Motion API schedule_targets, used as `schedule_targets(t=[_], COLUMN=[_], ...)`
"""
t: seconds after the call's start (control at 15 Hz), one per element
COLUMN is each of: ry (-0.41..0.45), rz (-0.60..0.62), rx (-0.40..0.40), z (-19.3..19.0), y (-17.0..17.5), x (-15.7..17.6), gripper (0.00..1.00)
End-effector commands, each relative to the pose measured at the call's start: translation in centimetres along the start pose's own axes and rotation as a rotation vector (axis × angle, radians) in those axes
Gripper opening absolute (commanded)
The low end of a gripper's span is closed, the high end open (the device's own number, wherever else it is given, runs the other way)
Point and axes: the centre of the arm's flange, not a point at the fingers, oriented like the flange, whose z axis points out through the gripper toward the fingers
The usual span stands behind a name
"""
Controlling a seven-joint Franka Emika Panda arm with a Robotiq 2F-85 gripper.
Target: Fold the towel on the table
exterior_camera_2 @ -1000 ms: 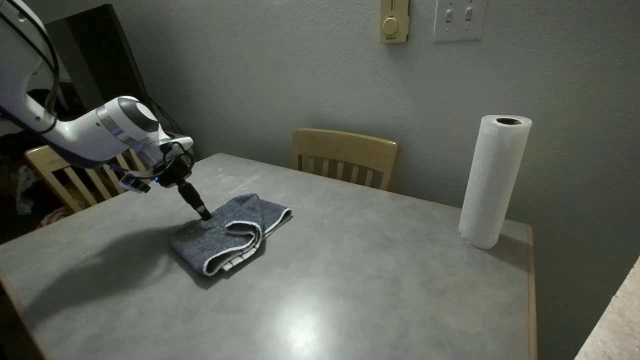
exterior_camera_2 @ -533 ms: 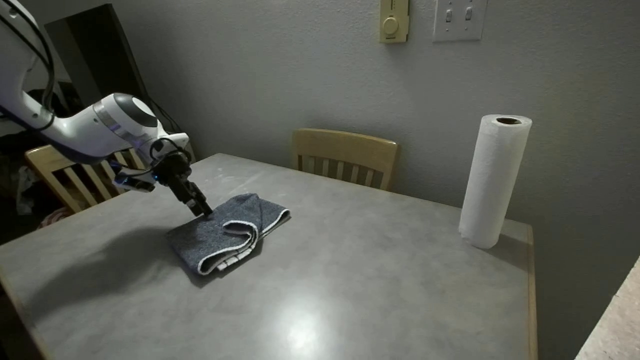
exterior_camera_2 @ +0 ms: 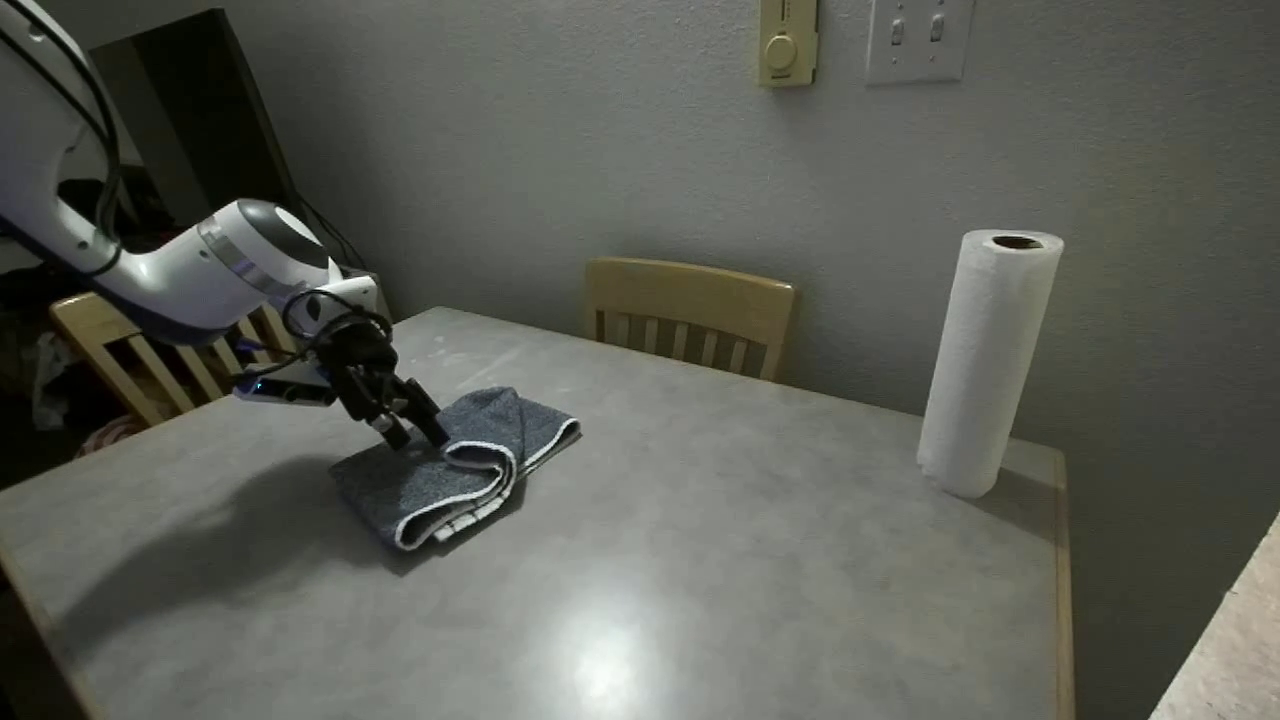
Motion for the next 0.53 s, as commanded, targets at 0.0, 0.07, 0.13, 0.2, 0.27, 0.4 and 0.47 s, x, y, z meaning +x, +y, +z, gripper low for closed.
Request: schedule_targets(t=[0.0, 0.07, 0.13, 0.2, 0.27, 0.4, 0.47], ry=[0.084, 0.109, 0.126, 0.139, 0.154, 0.180, 0.189], rz=[-0.067, -0.090, -0.106, -0.118, -0.126, -0.151, -0.165], rx=[-0.005, -0.013, -0.013, -0.015, -0.015, -0.026, -0.029], z=[2.4, 2.7, 3.0, 3.3, 3.4, 3.5, 3.6], y=[0.5, 0.4, 0.2, 0.1, 0.1, -0.2, -0.4], x=[-0.6, -0.6, -0.7, -0.8, -0.8, -0.6, -0.6], gripper=[1.00, 1.00, 1.00, 1.00, 1.00, 1.00, 1.00])
